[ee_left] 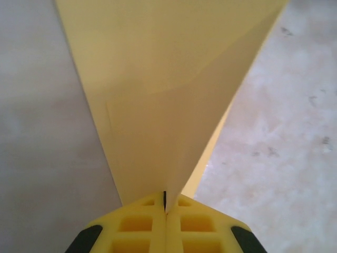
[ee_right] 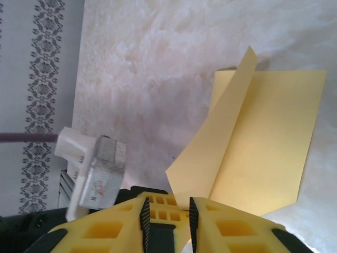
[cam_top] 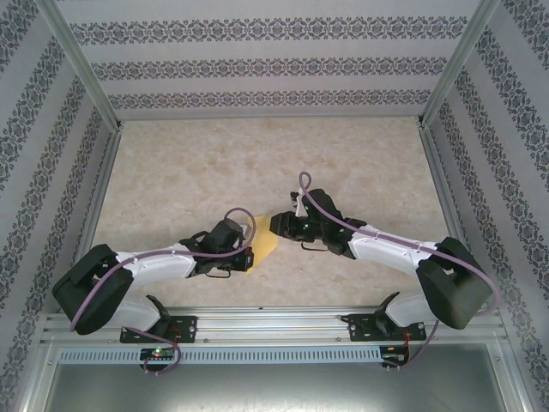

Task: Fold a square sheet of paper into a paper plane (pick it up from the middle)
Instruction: Fourth fold the wing at the center of the table.

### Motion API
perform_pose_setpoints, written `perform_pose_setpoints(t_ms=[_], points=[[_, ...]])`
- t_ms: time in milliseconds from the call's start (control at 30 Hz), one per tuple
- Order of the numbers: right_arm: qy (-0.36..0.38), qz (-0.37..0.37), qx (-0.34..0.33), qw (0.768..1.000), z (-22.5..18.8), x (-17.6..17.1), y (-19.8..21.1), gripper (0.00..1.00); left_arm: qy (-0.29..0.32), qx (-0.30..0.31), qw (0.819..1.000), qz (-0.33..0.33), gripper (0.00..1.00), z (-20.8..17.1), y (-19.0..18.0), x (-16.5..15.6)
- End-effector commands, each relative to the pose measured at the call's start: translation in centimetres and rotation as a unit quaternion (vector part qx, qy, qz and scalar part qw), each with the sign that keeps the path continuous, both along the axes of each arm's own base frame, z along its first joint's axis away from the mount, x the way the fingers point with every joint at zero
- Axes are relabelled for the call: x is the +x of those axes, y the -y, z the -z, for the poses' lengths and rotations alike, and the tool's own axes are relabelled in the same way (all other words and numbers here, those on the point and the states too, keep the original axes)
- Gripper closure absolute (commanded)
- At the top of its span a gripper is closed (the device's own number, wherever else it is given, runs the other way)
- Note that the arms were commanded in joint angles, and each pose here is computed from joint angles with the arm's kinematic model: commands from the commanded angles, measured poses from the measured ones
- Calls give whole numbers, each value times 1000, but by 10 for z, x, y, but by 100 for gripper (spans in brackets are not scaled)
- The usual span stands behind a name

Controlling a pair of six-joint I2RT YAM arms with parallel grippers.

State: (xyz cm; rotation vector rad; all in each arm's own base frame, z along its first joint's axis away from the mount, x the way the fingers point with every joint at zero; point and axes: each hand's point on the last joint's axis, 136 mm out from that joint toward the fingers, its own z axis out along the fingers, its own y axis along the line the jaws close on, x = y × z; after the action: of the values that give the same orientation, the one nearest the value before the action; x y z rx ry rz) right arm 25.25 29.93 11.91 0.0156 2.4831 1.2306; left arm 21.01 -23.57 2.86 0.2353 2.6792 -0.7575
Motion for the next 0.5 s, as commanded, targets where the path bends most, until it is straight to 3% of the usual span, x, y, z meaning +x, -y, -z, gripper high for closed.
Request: perform_pose_setpoints(t_ms=[0, 200, 467], points=[[6, -22, -14, 1000, 14, -9, -4, 77, -4, -55, 997, 45, 100, -11, 17, -2], [-11, -57, -5, 998, 24, -19, -31, 85, -39, -78, 995, 54, 100, -2, 22, 0], [-36, -73, 7, 997, 39, -20, -52, 88, -58, -107, 992, 41, 100, -1, 17, 4]])
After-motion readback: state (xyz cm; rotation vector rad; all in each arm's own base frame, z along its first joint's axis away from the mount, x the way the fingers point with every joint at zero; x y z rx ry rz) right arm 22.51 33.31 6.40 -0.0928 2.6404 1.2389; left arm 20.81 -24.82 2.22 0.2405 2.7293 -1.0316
